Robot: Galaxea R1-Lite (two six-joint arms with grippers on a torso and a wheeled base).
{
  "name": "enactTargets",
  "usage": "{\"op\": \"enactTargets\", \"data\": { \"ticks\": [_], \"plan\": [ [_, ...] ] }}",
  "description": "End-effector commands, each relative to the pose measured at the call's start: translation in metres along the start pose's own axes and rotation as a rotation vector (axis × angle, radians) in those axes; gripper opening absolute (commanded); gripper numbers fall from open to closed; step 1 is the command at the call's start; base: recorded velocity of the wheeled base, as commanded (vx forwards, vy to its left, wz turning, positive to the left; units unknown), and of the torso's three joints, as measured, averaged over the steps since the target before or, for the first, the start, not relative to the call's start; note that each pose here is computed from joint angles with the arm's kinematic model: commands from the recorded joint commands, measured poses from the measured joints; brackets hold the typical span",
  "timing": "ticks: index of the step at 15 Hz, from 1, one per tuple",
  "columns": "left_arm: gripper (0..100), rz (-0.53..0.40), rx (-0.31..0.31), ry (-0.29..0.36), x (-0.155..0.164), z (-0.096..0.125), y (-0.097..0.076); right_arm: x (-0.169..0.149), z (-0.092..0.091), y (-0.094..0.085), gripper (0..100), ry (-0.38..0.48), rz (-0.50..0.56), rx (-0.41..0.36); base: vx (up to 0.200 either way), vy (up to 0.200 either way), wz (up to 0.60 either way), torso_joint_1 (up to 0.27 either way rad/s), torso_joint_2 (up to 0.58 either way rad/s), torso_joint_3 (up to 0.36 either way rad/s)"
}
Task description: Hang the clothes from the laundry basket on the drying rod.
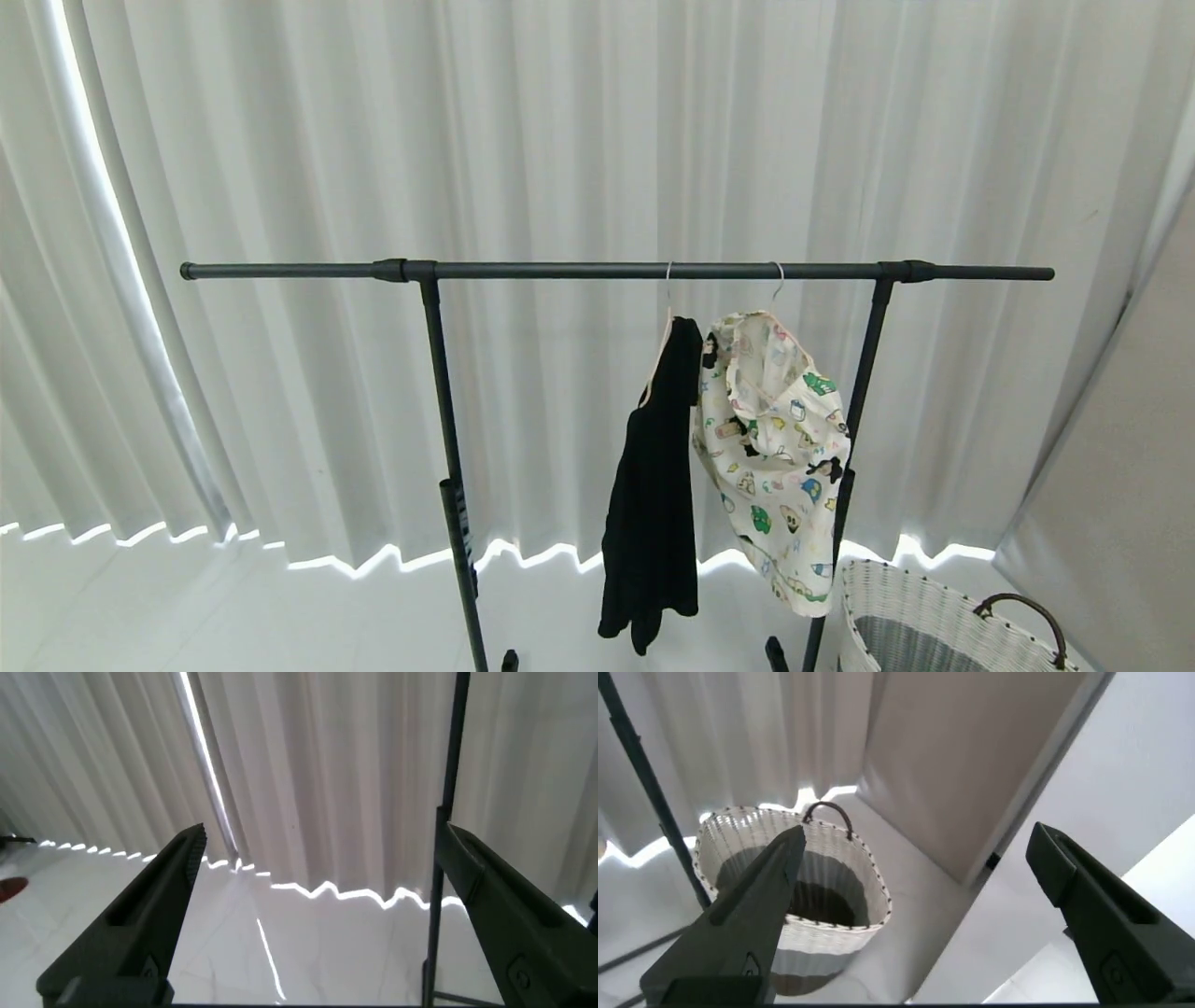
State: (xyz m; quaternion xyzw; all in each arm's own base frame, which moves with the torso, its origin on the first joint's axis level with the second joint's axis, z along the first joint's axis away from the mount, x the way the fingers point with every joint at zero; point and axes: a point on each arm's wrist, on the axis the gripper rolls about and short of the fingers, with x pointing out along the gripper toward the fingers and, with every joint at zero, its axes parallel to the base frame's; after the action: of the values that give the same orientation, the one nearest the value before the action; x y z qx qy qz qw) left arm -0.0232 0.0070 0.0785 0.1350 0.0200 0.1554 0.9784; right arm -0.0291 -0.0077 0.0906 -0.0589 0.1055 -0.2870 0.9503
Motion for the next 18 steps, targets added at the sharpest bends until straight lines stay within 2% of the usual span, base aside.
{"op": "enactTargets", "data": {
  "ticks": [1,3,4,6,8,9,11,12,14,16,18],
  "plan": [
    [100,-0.045,-0.029,-0.023,-0.001,-0.001,-0.001,0.001,-0.002,0.001,100,0.000,0.028,0.001,0.000,0.000,0.00,0.000,0.00,0.000],
    [100,-0.169,-0.210,-0.035,-0.001,-0.001,-0.004,0.002,-0.001,0.005,100,-0.029,0.175,0.010,0.000,0.000,0.00,0.000,0.00,0.000],
    [100,-0.204,-0.259,-0.033,-0.001,-0.001,-0.005,0.001,-0.001,0.007,100,-0.040,0.271,0.013,0.000,0.000,0.00,0.000,0.00,0.000],
    [100,-0.228,-0.262,-0.036,-0.001,-0.001,-0.005,0.002,-0.002,0.011,100,-0.064,0.420,0.003,0.000,0.000,0.00,0.000,0.00,0.000],
    [100,-0.233,-0.267,-0.038,-0.001,-0.001,-0.005,0.007,-0.004,0.017,100,-0.237,0.492,-0.140,0.000,0.000,0.00,0.000,0.00,0.000],
    [100,-0.233,-0.276,-0.037,-0.001,-0.001,-0.005,0.006,0.000,0.017,100,-0.276,0.499,-0.121,0.000,0.000,0.00,0.000,0.00,0.000],
    [100,-0.233,-0.293,-0.035,-0.001,-0.001,-0.005,0.006,0.001,0.017,100,-0.259,0.513,-0.042,0.000,0.000,0.00,0.000,0.00,0.000],
    [100,-0.233,-0.293,-0.035,-0.001,-0.001,-0.005,0.006,0.001,0.017,100,-0.240,0.523,0.025,0.000,0.000,0.00,0.000,0.00,0.000],
    [100,-0.233,-0.296,-0.034,-0.001,-0.001,-0.005,0.006,0.002,0.016,100,-0.234,0.512,0.083,0.000,0.000,0.00,0.000,0.00,0.000],
    [100,-0.233,-0.296,-0.034,-0.001,-0.001,-0.005,0.007,0.000,0.016,100,-0.239,0.469,-0.001,0.000,0.000,0.00,0.000,0.00,0.000],
    [100,-0.233,-0.296,-0.034,-0.001,-0.001,-0.005,0.006,0.000,0.018,100,-0.255,0.563,-0.029,0.000,0.000,0.00,0.000,0.00,0.000]
  ]
}}
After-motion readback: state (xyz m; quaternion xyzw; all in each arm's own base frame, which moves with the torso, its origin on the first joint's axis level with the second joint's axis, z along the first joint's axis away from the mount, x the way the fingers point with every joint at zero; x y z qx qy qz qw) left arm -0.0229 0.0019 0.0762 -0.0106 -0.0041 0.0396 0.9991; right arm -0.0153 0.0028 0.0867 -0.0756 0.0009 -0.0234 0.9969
